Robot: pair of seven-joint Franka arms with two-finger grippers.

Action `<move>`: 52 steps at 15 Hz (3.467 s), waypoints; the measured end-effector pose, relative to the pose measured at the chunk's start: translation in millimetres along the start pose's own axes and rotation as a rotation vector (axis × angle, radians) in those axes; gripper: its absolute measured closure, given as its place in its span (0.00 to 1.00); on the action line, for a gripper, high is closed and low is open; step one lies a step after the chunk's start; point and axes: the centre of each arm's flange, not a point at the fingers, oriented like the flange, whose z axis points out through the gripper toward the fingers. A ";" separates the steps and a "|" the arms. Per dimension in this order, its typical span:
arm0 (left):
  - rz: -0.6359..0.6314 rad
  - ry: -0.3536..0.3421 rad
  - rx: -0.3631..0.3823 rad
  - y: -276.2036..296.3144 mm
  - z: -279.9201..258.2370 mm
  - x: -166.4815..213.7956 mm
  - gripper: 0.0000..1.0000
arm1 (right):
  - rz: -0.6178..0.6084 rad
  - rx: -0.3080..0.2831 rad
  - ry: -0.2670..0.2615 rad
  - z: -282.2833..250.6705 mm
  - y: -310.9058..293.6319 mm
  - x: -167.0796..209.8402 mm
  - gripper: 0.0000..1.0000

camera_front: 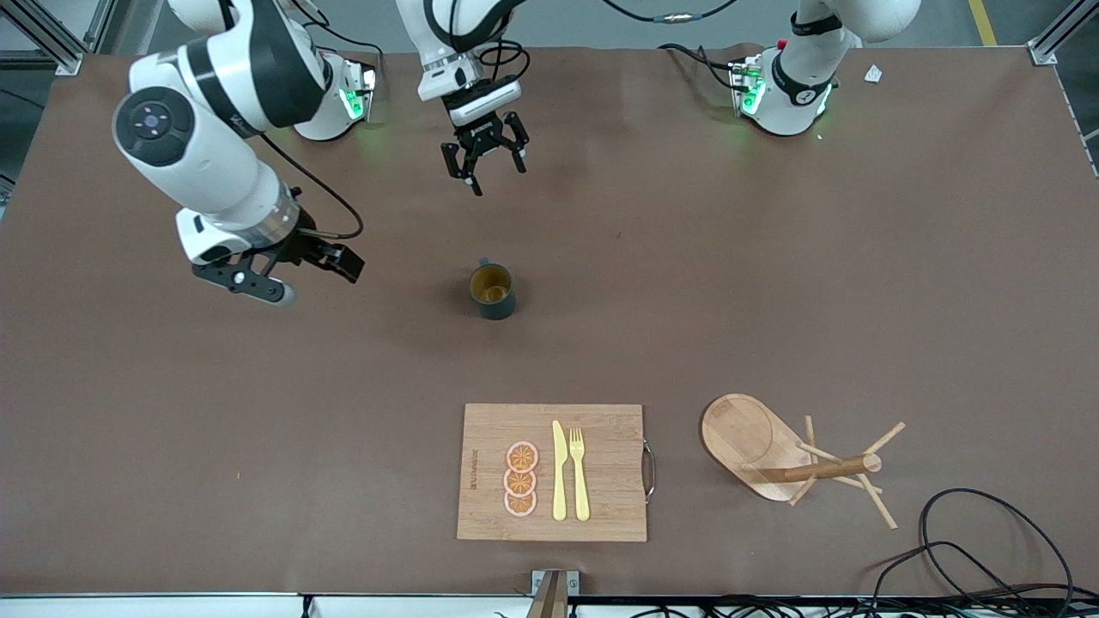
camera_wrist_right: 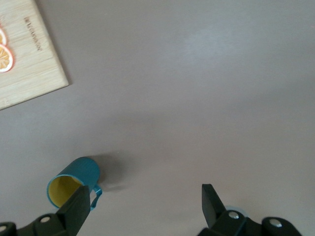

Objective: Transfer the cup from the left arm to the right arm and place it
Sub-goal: 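Lower the right gripper onto the mug while the left gripper withdraws, then close the right gripper on the teal mug's rim and lift it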

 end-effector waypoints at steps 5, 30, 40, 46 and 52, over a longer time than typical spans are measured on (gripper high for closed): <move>0.026 -0.112 0.133 14.8 27.2 157.8 0.00 | -0.054 0.006 0.008 19.3 -31.7 -12.9 0.00; 0.394 -0.577 0.049 -153.6 211.7 652.3 0.00 | -0.240 0.034 0.051 197.5 -125.0 -85.2 0.29; 0.542 -0.697 -0.094 -250.2 154.8 698.1 0.00 | -0.387 -0.019 0.101 226.5 -136.0 -96.7 0.77; 0.643 -0.721 -0.100 -237.8 104.6 657.0 0.00 | -0.602 -0.036 0.115 222.9 -132.7 -88.0 0.95; 0.619 -0.730 -0.089 -258.6 111.9 665.3 0.00 | -0.822 -0.072 0.090 196.0 -86.8 -32.2 0.95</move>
